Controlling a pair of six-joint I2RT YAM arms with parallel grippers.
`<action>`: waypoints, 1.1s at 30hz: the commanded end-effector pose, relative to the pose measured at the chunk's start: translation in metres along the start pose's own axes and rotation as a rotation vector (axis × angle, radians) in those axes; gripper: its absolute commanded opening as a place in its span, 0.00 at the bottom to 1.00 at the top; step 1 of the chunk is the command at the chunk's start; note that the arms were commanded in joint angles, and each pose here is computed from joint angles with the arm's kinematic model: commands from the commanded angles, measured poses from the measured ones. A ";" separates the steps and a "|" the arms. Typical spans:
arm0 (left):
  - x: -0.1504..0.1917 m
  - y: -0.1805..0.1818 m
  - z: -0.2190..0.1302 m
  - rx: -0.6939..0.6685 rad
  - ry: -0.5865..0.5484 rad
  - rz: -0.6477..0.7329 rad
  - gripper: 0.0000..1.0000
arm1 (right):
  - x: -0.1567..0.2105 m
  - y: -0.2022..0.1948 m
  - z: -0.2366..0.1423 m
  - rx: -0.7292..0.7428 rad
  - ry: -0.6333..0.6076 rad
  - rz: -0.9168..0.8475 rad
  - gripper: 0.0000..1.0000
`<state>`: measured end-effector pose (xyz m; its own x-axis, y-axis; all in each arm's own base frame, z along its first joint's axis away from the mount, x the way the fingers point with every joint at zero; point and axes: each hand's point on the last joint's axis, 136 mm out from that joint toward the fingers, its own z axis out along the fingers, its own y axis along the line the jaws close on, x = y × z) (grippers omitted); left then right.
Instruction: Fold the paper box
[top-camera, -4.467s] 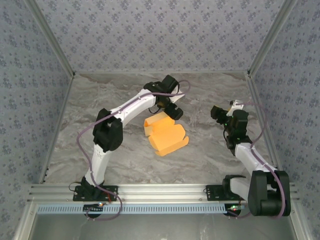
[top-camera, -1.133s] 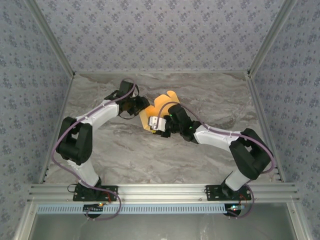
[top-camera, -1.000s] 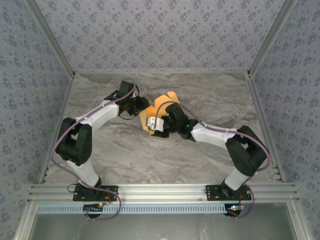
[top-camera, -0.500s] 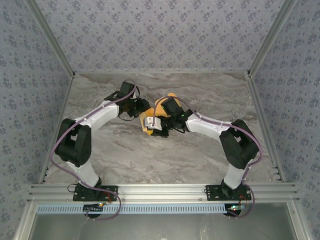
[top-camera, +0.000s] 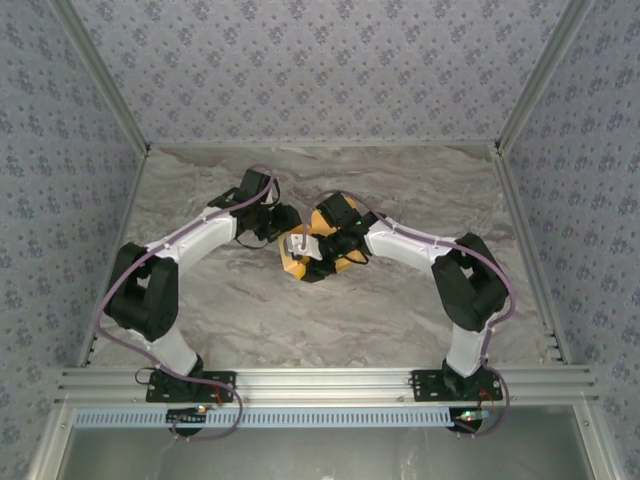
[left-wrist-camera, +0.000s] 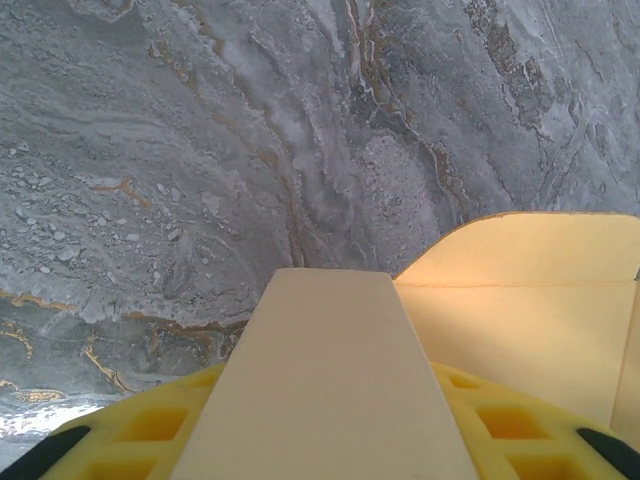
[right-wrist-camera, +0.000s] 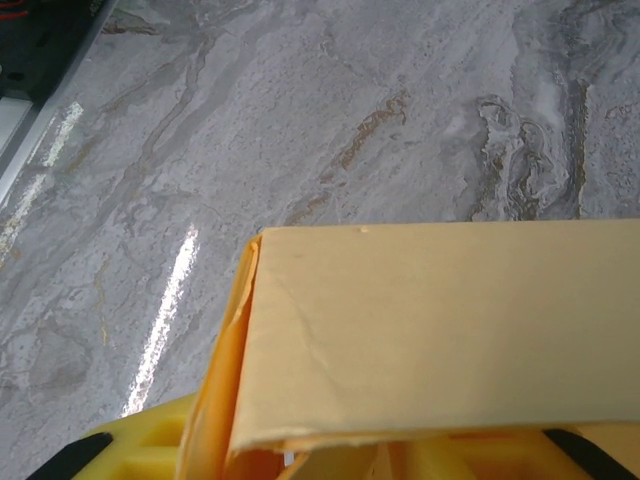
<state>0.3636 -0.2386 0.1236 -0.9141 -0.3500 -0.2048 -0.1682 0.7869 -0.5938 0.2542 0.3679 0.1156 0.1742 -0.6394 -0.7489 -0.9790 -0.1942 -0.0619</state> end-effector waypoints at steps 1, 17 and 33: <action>0.008 -0.016 -0.010 0.058 0.026 0.002 0.31 | -0.001 -0.006 -0.015 0.069 0.044 0.003 0.37; 0.005 -0.013 -0.011 0.055 0.018 -0.007 0.31 | 0.007 0.004 -0.024 0.154 0.063 0.055 0.43; 0.007 -0.010 -0.011 0.049 0.018 -0.009 0.31 | -0.004 0.006 -0.034 0.221 0.051 0.038 0.40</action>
<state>0.3624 -0.2439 0.1257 -0.9190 -0.3451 -0.1908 -0.1608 0.7697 -0.6178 0.2525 0.3492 0.1270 0.1369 -0.6912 -0.7095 -0.9864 -0.0297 -0.1614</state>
